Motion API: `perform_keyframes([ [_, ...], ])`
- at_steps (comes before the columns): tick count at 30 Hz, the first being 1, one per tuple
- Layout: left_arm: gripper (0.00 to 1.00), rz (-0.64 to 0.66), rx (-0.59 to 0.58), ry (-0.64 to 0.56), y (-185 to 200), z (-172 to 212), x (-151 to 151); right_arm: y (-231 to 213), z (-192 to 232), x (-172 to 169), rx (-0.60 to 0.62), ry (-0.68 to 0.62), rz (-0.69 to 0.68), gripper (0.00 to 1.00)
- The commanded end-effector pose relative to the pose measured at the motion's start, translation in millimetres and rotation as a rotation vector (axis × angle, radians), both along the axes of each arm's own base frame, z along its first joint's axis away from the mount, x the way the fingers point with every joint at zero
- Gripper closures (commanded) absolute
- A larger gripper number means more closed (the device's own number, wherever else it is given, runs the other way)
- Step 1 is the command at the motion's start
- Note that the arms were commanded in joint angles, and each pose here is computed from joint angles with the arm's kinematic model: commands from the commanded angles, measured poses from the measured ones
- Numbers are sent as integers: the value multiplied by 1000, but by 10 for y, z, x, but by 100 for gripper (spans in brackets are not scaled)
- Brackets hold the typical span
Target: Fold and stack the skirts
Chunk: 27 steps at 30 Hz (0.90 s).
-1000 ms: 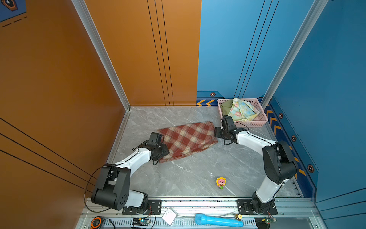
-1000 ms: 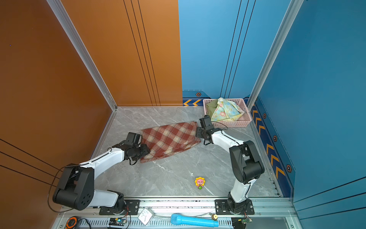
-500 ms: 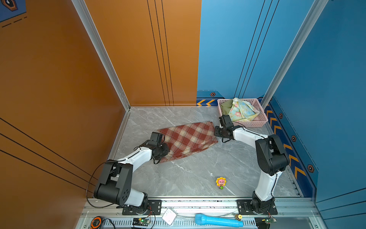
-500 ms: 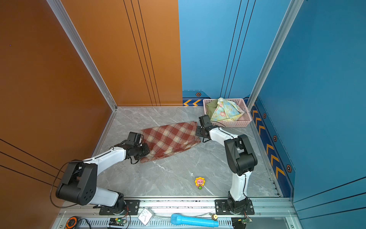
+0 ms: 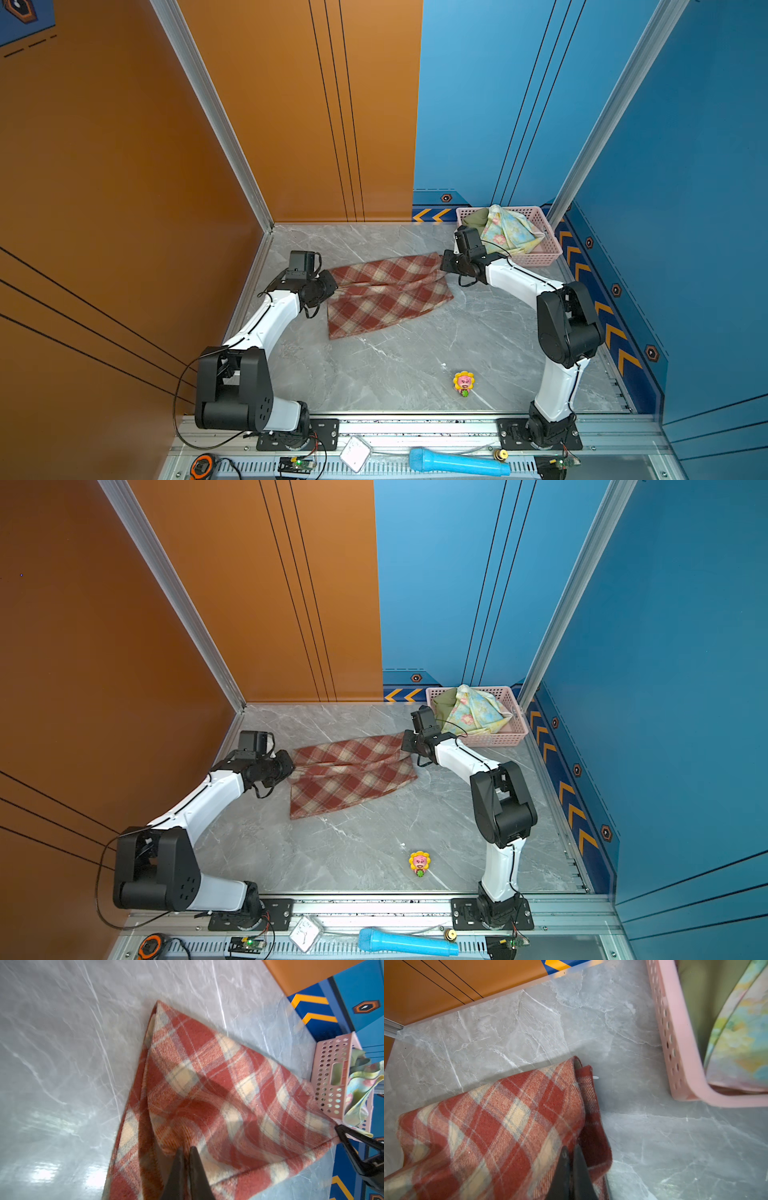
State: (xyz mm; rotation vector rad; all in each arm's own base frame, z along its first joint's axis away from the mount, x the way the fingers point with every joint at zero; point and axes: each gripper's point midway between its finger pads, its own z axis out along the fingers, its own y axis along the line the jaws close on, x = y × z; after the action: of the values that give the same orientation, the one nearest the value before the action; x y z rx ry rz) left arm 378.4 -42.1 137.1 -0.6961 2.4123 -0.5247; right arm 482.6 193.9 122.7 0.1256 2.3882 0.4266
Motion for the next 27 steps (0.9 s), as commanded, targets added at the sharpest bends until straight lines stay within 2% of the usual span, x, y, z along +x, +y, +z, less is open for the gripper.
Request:
perform_keyframes([
  [1, 100, -14, 29, 1, 100, 162, -87, -18, 395, -91, -18, -51, -12, 100],
  [4, 100, -12, 27, 10, 117, 130, -179, -25, 450, -235, -20, -55, -20, 100],
  [8, 100, -5, 27, 68, 129, -103, -394, 5, 342, -507, -36, -37, -22, 100],
  [14, 100, 23, 29, 183, 155, -527, -685, -18, -134, -873, -95, 43, -26, 100],
  [17, 89, 47, 31, 240, 199, -700, -778, -63, -358, -1032, -104, 95, -23, 100],
  [18, 79, 54, 29, 254, 205, -738, -796, -63, -400, -1067, -103, 109, -16, 96],
  [19, 65, 60, 29, 262, 210, -760, -806, -61, -439, -1106, -103, 125, -6, 87],
  [20, 57, 64, 31, 263, 214, -764, -803, -52, -446, -1133, -100, 133, 3, 77],
  [22, 49, 73, 36, 256, 223, -737, -781, -62, -421, -1164, -103, 130, 9, 59],
  [24, 39, 80, 42, 245, 230, -696, -751, -77, -361, -1161, -108, 114, 7, 45],
  [25, 37, 80, 47, 239, 226, -673, -738, -88, -337, -1152, -109, 108, 6, 40],
  [27, 36, 75, 50, 231, 208, -645, -715, -98, -302, -1124, -103, 105, 3, 37],
])
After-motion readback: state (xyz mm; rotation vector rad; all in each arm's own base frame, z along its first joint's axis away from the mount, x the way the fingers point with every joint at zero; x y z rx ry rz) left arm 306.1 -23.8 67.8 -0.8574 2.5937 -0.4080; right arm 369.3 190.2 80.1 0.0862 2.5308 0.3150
